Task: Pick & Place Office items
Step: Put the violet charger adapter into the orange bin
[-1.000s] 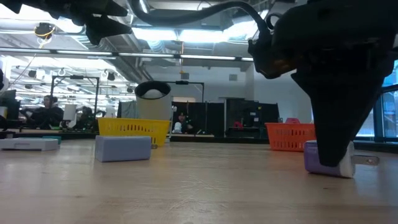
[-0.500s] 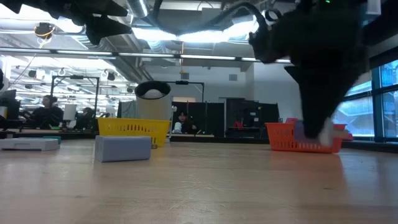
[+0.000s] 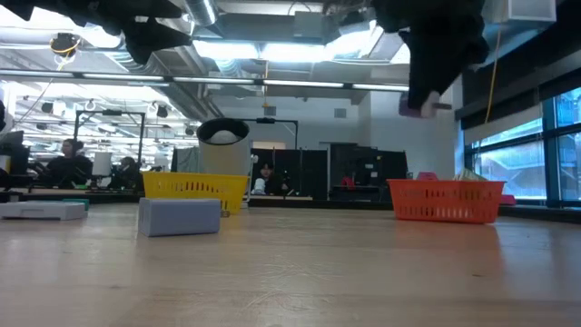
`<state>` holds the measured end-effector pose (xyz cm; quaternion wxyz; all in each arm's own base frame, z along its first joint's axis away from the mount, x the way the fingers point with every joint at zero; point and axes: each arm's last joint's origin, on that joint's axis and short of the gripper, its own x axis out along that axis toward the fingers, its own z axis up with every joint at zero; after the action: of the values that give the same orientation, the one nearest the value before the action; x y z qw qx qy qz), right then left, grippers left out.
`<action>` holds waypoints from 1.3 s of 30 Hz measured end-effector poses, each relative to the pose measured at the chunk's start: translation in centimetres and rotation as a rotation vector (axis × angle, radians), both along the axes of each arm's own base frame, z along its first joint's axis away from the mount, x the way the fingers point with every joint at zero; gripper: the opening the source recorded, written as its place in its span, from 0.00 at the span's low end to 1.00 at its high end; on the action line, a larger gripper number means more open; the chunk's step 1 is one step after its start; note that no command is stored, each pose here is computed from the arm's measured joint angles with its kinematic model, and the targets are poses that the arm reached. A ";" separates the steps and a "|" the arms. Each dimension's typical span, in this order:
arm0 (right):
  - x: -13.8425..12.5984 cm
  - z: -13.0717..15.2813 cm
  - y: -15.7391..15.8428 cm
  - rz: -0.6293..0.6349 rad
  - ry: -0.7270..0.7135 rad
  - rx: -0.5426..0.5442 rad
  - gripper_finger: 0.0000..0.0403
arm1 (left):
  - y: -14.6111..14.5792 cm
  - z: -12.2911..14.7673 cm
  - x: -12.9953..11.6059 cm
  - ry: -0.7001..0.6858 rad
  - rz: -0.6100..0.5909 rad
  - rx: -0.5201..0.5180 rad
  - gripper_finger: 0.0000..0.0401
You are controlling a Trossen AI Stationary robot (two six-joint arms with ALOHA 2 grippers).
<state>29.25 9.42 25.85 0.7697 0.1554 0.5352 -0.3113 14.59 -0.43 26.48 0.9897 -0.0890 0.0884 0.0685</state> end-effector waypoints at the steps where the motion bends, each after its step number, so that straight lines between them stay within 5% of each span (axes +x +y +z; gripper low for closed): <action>1: -0.5 0.2 -0.7 -0.016 -0.004 0.000 0.32 | 0.0 0.0 0.0 -0.001 0.001 0.001 0.60; 12: -6.0 -2.5 -7.5 -0.167 -0.040 0.027 0.32 | 0.0 0.1 0.0 -0.004 -0.002 0.033 0.60; 24: -7.3 -5.7 -13.7 -0.242 -0.043 0.040 0.32 | 0.0 0.1 0.0 -0.005 0.000 0.022 0.60; 36: -8.4 -7.3 -14.7 -0.277 -0.001 0.074 0.32 | 0.0 0.0 0.0 0.003 0.004 0.004 0.60; 39: -8.3 -7.2 -14.7 -0.268 -0.005 0.077 0.40 | 0.0 0.0 0.0 0.001 0.009 -0.031 0.60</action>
<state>20.92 -5.24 18.66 0.7159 0.2560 0.5192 -0.3902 14.58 -0.42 26.44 0.9879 -0.1045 0.0895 0.0716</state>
